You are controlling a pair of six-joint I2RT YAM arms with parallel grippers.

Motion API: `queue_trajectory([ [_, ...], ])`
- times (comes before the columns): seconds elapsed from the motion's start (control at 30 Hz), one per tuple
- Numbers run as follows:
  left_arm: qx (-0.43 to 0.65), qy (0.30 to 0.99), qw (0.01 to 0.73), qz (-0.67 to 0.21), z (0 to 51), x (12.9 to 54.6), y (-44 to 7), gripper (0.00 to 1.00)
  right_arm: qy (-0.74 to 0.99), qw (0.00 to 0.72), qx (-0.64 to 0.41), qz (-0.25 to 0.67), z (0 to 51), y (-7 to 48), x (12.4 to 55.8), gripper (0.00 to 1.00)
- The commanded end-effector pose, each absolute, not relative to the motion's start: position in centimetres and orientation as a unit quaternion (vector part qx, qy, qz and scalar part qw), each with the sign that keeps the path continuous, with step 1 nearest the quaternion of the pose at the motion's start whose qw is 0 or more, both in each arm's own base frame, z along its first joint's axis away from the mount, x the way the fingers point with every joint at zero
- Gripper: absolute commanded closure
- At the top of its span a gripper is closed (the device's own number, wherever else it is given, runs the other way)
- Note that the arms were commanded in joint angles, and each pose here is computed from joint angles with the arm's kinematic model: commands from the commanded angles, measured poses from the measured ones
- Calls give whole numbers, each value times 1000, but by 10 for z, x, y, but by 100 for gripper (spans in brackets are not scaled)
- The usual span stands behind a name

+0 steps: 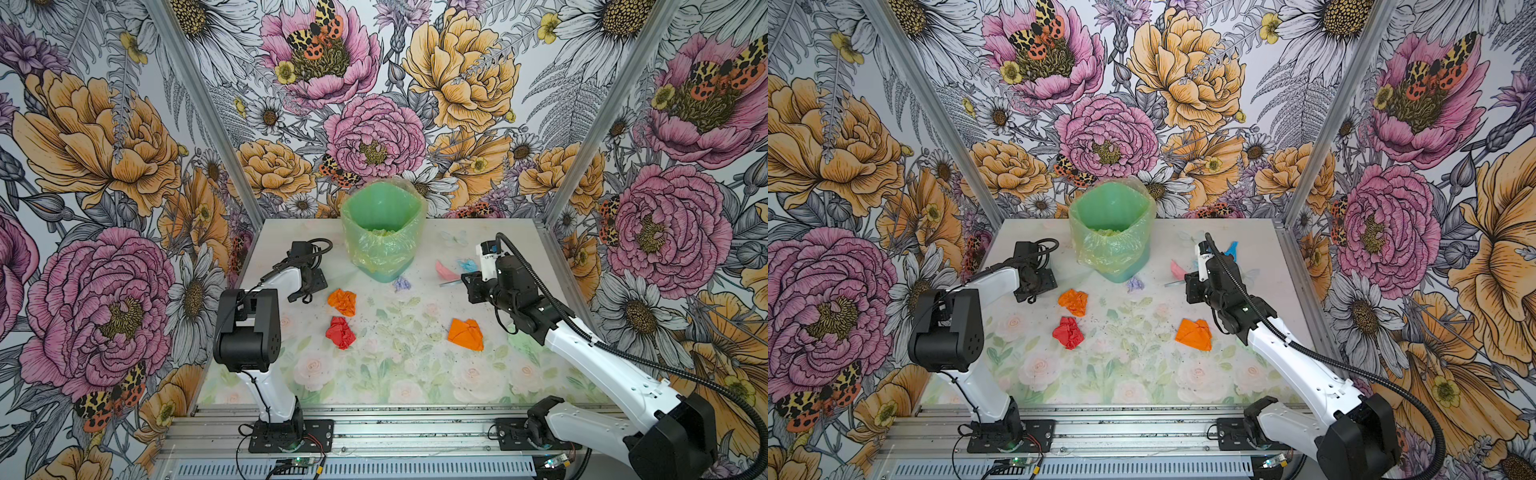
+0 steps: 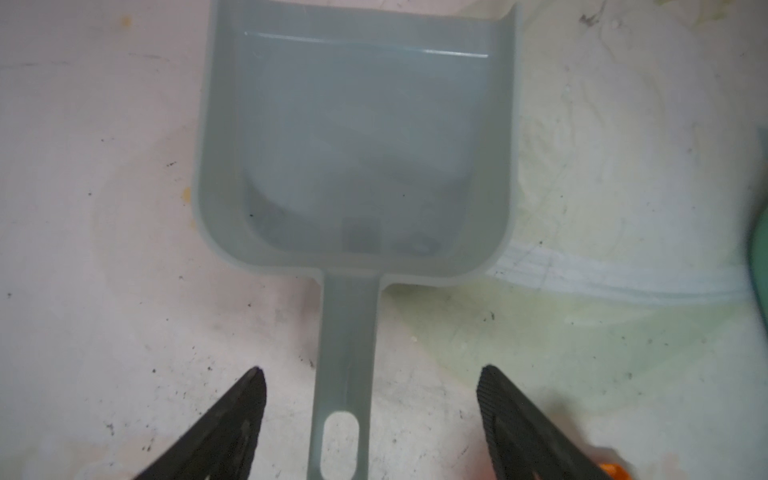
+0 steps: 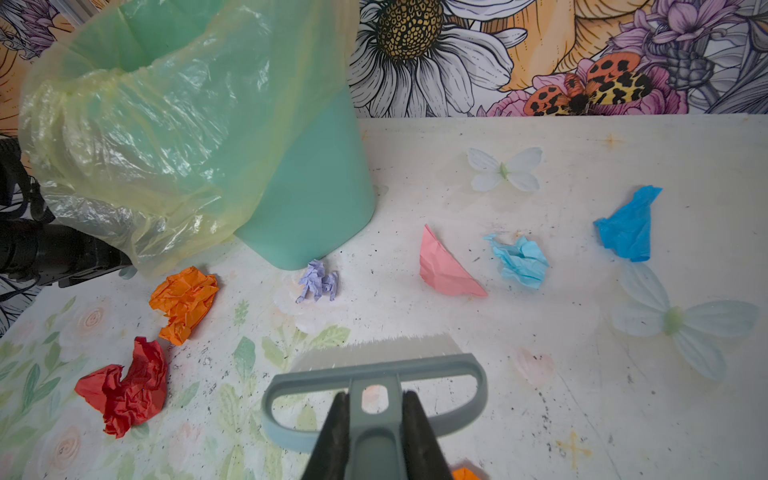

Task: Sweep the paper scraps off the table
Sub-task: 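Move the left gripper over the pale blue dustpan handle, then lower the left gripper and close it on the dustpan handle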

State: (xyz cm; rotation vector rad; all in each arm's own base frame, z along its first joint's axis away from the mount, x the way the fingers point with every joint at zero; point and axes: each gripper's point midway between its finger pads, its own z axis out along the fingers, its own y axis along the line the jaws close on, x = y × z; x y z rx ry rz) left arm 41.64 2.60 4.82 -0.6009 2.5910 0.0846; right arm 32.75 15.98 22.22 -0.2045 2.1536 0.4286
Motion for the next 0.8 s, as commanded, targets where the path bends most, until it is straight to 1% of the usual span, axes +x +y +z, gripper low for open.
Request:
queue_trajectory([
  [0.0, -220, 945, 236, 48, 49, 419, 39, 19, 861, 470, -82, 177, 234, 161, 327, 100],
  [0.07, -219, 946, 236, 46, 49, 419, 39, 21, 860, 470, -80, 179, 234, 161, 327, 100],
  [0.1, -218, 950, 220, 49, 36, 417, 39, 22, 861, 469, -79, 179, 234, 160, 327, 100],
  [0.33, -214, 952, 216, 43, 32, 422, 39, 29, 861, 469, -77, 181, 234, 161, 327, 100],
  [0.77, -215, 954, 205, 38, 27, 428, 40, 36, 860, 472, -82, 178, 235, 160, 327, 100],
])
